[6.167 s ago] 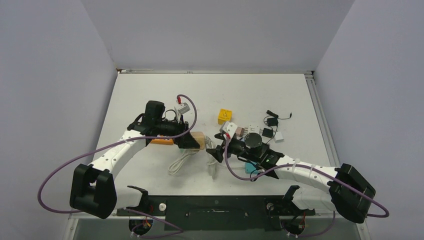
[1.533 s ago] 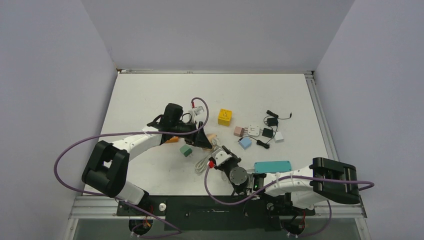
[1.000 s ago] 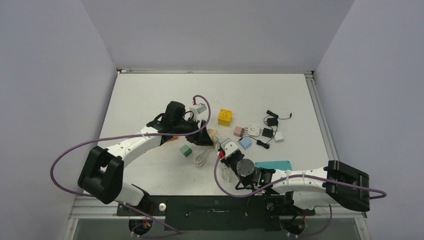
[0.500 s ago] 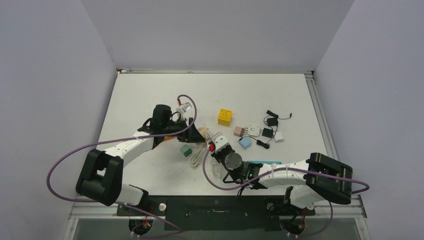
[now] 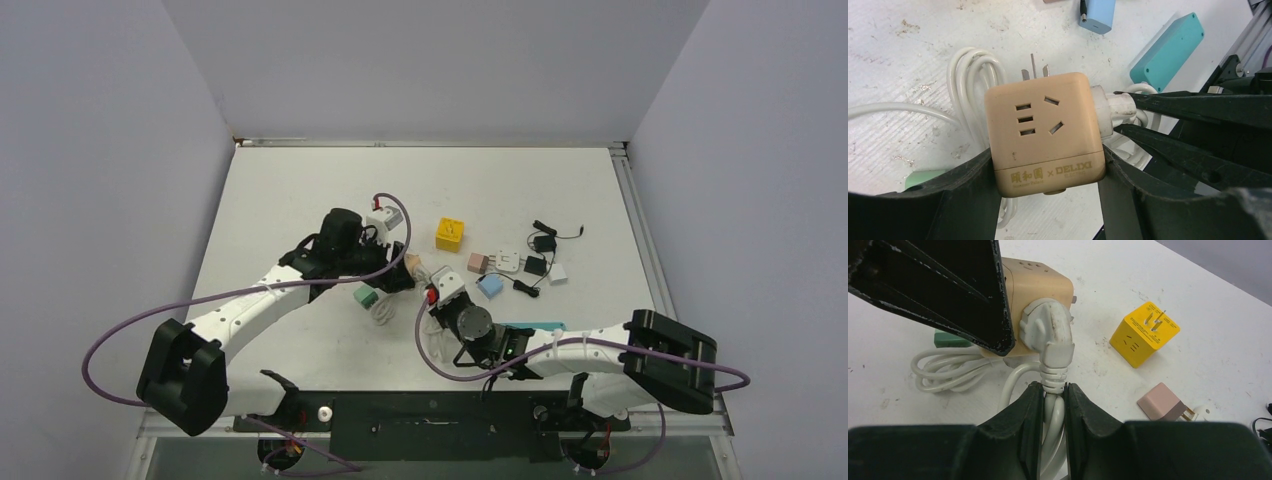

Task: Pull the plug off the socket
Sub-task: Remove the plug from the socket.

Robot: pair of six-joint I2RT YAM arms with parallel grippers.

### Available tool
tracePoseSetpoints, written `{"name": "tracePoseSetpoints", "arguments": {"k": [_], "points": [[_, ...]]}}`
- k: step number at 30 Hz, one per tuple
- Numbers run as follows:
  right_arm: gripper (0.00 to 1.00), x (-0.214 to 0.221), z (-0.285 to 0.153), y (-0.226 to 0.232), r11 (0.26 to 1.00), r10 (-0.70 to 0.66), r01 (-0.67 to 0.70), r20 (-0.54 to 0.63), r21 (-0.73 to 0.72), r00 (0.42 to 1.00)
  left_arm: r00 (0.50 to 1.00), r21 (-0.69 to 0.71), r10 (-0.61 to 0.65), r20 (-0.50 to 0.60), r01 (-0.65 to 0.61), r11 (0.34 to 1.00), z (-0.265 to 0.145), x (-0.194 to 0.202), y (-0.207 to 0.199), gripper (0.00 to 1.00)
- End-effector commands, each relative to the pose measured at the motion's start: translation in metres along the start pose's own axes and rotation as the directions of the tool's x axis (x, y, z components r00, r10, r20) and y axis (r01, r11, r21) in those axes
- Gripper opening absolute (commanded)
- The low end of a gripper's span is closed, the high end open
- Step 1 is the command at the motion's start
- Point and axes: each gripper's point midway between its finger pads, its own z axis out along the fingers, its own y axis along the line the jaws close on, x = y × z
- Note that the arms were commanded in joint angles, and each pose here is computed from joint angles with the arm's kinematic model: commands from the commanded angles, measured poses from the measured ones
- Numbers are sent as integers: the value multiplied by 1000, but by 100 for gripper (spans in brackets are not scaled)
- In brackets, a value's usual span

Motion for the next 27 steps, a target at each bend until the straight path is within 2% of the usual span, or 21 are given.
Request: {"name": "tracePoseSetpoints", "arguments": {"k": [1,7,10,18,23,27], "points": [[5,-44,-13,-30,989,123,-134,145,70,982,991,-290,129,-23,-131,948,-13,-13,43,0],[5,-48,-20,-37,986,133,-147,166,75,977,987,-354,148,-60,-159,922,-14,-8,51,0],[5,-47,-19,-34,988,131,-143,162,64,978,986,-326,159,-49,-166,931,-13,-10,46,0],[5,-29,-3,-16,991,123,-127,95,36,988,993,-16,82,88,-81,997,-15,-30,6,0],[5,-11,11,-4,994,111,-111,28,20,993,980,177,37,197,-72,982,-32,-50,-18,0],[5,3,23,2,996,92,-91,-29,13,995,967,245,45,251,-108,964,-43,-58,-32,0]]}}
